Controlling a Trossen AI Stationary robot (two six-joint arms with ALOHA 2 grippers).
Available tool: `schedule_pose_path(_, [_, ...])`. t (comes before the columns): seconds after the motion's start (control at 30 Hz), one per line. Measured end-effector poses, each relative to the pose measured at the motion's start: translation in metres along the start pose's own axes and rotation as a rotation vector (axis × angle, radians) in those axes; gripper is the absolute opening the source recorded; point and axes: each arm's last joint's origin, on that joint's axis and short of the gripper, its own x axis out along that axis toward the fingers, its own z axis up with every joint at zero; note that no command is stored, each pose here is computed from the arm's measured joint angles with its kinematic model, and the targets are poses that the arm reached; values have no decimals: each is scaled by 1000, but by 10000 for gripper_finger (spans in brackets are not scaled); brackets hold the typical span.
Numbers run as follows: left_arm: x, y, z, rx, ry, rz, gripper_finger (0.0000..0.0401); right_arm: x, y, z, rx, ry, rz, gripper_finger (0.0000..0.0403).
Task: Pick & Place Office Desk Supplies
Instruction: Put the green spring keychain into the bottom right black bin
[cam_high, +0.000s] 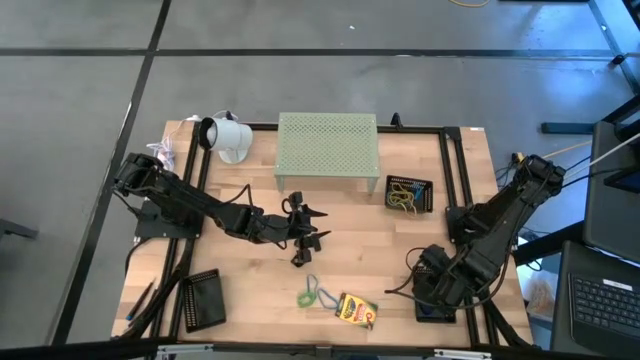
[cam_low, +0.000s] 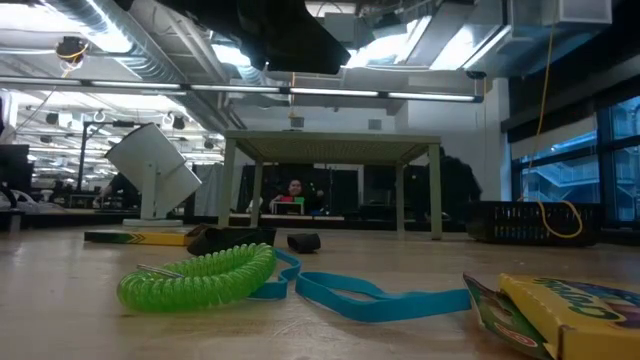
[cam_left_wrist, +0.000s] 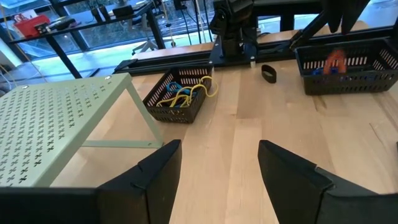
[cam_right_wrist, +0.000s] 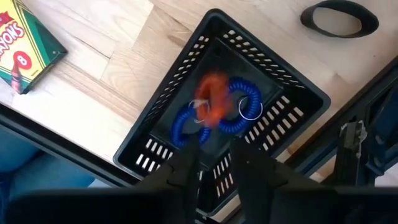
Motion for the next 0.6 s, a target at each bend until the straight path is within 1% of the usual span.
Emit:
schedule_pose_path(0.2, [0,0,0,0,0,0,206,0,0,0,0,-15,4,131])
schedule_pose_path(0.33, [0,-1,0,-10,3,-11,207,0,1,1,1,-35,12,147])
schedule_pose_path(0.4, [0,-2,-2,-30,20,-62,207,0,1,2,1,-59,26,150])
schedule_pose_path(0.47, [-1,-5,-6,-45,62,-146,207,0,2,3,-1,-95,40,150])
schedule_pose_path(0.53, [-2,-7,-13,-58,138,-249,205,0,3,4,-22,-140,55,149])
schedule_pose_path(0.6, [-4,-9,-21,-81,227,-328,203,0,4,6,-54,-195,77,147])
